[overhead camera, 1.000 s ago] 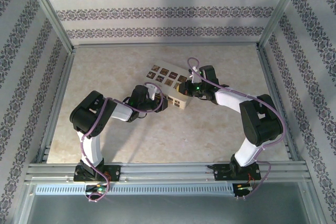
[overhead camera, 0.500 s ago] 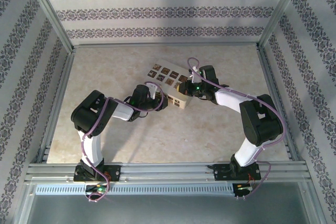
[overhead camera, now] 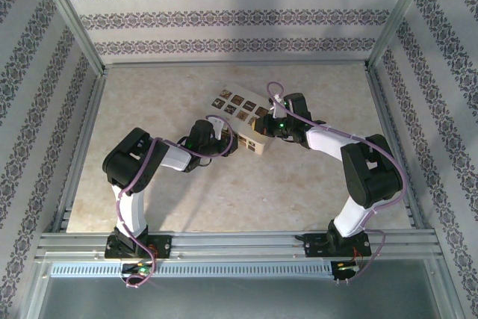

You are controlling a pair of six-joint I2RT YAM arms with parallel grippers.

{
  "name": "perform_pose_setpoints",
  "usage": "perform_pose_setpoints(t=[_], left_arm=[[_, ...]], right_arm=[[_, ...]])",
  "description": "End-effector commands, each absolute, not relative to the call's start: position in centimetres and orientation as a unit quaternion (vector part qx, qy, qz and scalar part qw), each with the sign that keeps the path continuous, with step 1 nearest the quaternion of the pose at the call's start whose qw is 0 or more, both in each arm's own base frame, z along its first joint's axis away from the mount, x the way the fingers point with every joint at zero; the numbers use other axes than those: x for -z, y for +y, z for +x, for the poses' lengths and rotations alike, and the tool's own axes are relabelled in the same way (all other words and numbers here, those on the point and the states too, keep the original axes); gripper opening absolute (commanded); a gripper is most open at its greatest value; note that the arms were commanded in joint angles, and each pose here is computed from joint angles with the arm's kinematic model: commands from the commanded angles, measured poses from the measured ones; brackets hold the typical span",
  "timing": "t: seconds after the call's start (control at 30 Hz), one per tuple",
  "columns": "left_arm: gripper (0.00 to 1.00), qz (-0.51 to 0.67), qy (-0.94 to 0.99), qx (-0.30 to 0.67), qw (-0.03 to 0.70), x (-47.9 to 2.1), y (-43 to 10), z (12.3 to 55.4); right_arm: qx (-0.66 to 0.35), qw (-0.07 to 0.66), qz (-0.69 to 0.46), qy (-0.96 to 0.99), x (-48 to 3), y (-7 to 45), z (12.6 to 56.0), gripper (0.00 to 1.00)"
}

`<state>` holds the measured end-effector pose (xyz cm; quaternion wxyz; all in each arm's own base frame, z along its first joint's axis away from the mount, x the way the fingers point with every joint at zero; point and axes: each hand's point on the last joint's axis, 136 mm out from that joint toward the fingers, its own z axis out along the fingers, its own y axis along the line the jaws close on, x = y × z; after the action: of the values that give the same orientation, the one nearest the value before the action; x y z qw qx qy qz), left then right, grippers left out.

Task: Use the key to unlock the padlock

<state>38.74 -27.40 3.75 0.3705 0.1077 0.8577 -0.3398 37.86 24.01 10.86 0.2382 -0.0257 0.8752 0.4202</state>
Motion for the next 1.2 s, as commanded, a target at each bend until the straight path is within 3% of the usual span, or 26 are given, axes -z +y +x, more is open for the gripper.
perform_pose_setpoints(t=[0.0,0.3,0.53,0.83,1.17], left_arm=[[0.28,0.113,0.851,0.342,0.383,-4.6,-28.3,39.1],[0.26,0.115,0.844,0.351,0.39,-7.3,-28.3,38.1],[0.25,0.089,0.838,0.372,0.388,-10.5,-28.3,36.9],[0.21,0.048,0.857,0.389,0.335,-12.5,-29.2,35.7],[0.17,0.026,0.866,0.405,0.292,-13.9,-30.2,35.5]], right_arm=[[-0.41,0.219,-0.026,0.885,-10.0,24.3,36.9,0.0],[-0.421,0.266,-0.042,0.866,-14.7,23.8,36.8,0.0],[-0.426,0.285,-0.079,0.855,-16.5,22.8,32.3,0.0],[-0.388,0.319,-0.145,0.852,-14.9,22.5,26.7,0.0],[-0.334,0.342,-0.196,0.856,-11.6,24.1,25.7,0.0]])
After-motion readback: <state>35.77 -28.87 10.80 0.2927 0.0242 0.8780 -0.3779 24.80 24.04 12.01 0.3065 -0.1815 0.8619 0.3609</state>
